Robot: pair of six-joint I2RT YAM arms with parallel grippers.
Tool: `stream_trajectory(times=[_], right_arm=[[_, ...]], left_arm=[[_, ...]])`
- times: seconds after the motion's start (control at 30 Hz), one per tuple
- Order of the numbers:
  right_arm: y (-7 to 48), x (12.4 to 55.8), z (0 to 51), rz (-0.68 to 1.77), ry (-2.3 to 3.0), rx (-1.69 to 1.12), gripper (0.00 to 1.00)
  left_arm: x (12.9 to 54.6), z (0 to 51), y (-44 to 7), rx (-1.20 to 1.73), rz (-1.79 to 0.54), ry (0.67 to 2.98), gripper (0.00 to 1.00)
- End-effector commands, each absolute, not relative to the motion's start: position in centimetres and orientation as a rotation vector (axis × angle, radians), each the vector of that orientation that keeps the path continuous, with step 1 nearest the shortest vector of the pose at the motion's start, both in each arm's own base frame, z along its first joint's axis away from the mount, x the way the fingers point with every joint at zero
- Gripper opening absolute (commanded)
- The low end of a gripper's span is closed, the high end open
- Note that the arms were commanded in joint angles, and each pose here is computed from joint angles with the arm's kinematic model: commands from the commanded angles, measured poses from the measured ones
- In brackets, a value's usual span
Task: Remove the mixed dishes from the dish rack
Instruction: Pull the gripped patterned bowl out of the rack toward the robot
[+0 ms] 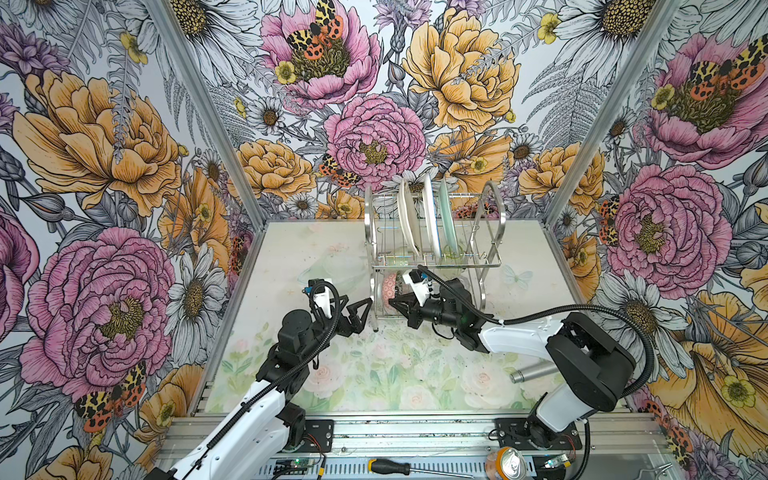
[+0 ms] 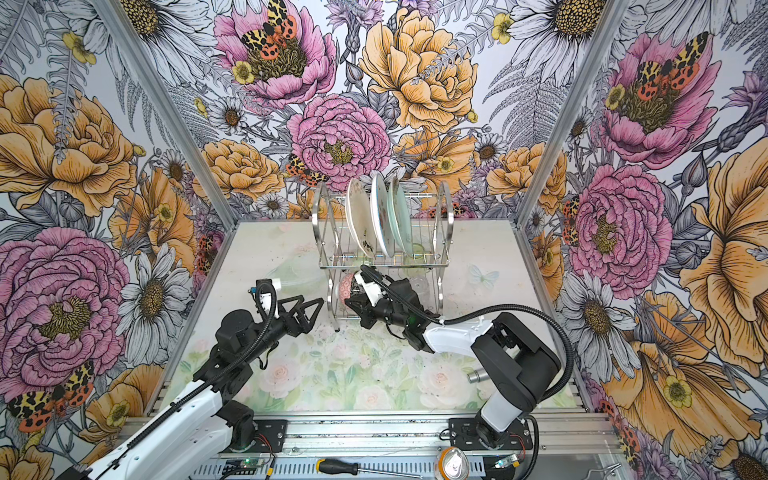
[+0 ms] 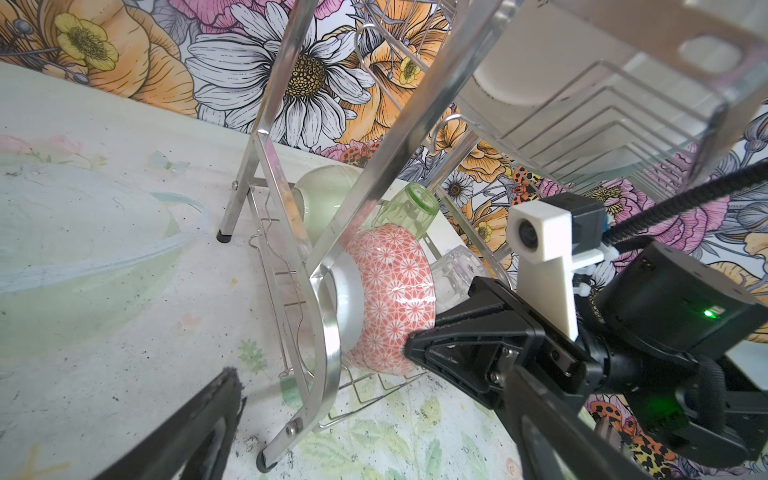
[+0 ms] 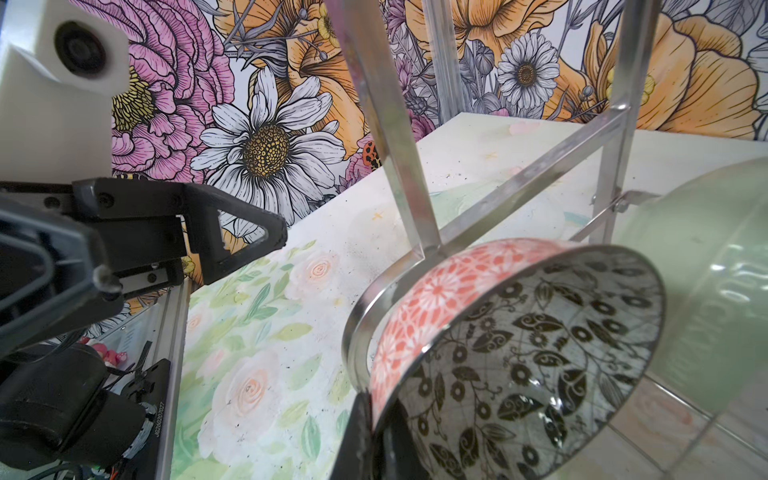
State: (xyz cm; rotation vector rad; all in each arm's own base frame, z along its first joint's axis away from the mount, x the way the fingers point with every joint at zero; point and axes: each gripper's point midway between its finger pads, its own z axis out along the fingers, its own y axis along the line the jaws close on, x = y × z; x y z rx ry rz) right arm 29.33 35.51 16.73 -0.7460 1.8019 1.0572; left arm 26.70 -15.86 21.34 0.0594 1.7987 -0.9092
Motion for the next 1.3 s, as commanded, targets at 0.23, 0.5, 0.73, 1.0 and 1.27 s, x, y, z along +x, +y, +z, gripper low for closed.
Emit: stream_trajectory(times=[0.23, 0.5, 0.73, 1.0, 1.27], right_arm=[[33.6, 27.7, 20.3, 1.006, 1.728, -0.766, 0.0], [31.8, 26.3, 20.6, 0.983, 1.741, -0.762, 0.0], [29.9, 24.5, 20.4, 0.97, 1.76, -0.746, 0.0], [26.6, 22.8, 21.6, 0.917, 1.751, -0.679, 0.0], [22.8, 21.3, 22.5, 0.886, 1.744, -0.547, 0.0]], left_arm=[[26.9, 23.6, -15.8, 0.071, -0.899, 1.736, 0.99], [26.6, 24.0, -15.6, 0.066, -0.904, 1.719, 0.99], [26.4, 24.4, -15.6, 0.067, -0.898, 1.7, 0.99], [26.6, 24.7, -15.8, 0.081, -0.9, 1.68, 0.99], [26.2, 25.6, -16.3, 0.121, -0.92, 1.66, 0.99]])
